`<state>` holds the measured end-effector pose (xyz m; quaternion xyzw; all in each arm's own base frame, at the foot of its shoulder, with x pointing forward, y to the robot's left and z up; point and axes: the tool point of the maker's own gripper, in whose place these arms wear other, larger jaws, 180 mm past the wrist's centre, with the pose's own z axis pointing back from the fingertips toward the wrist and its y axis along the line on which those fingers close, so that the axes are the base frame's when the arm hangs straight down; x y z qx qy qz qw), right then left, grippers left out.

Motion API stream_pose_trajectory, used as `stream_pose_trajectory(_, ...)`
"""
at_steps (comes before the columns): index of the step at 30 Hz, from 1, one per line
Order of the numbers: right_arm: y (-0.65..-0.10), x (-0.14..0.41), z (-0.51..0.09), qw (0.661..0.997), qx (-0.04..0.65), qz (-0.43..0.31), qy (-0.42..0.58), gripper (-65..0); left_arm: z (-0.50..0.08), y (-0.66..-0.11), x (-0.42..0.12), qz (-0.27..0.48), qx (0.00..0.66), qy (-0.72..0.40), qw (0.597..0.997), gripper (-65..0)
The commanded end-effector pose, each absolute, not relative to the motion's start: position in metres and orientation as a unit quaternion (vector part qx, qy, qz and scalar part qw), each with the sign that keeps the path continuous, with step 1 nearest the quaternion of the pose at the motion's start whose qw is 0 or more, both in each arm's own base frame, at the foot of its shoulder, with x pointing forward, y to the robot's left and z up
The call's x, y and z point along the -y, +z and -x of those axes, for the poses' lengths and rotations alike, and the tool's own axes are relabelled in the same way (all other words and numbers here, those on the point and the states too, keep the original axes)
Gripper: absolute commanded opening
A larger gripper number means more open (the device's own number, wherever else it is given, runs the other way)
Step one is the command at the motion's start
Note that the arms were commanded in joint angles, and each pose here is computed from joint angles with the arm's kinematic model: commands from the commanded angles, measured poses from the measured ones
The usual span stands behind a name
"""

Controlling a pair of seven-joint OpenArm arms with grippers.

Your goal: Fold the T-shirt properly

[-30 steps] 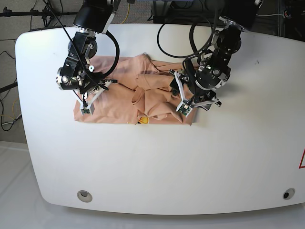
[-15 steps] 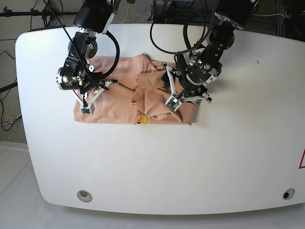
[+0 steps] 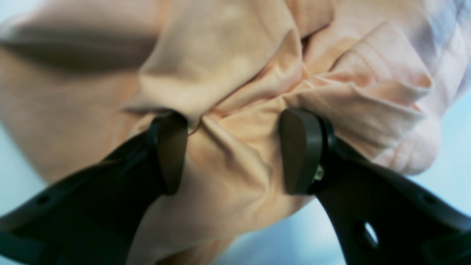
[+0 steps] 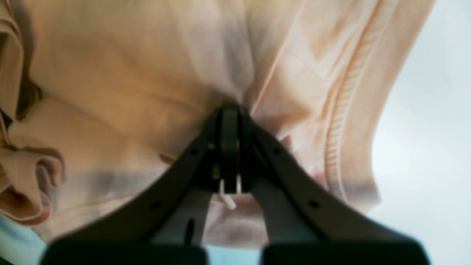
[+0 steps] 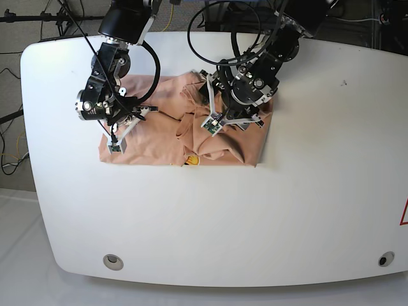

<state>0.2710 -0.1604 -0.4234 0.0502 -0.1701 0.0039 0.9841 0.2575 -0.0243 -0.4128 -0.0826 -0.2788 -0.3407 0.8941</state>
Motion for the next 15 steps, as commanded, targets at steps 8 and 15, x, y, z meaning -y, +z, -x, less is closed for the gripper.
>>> stream_pose_trajectory(8,-0.425,0.158,-0.268,0.986,0.160,-0.053,0.006,-65.0,-0.247,-0.424,0.037,0.133,0.249,-0.326,0.902,-28.8)
stream_pose_trajectory(15,-0.425,0.158,-0.268,0.986,0.160,-0.053,0.006,-65.0,-0.247,-0.422,0.040,0.137,0.249,-0.325,0.902,-28.8)
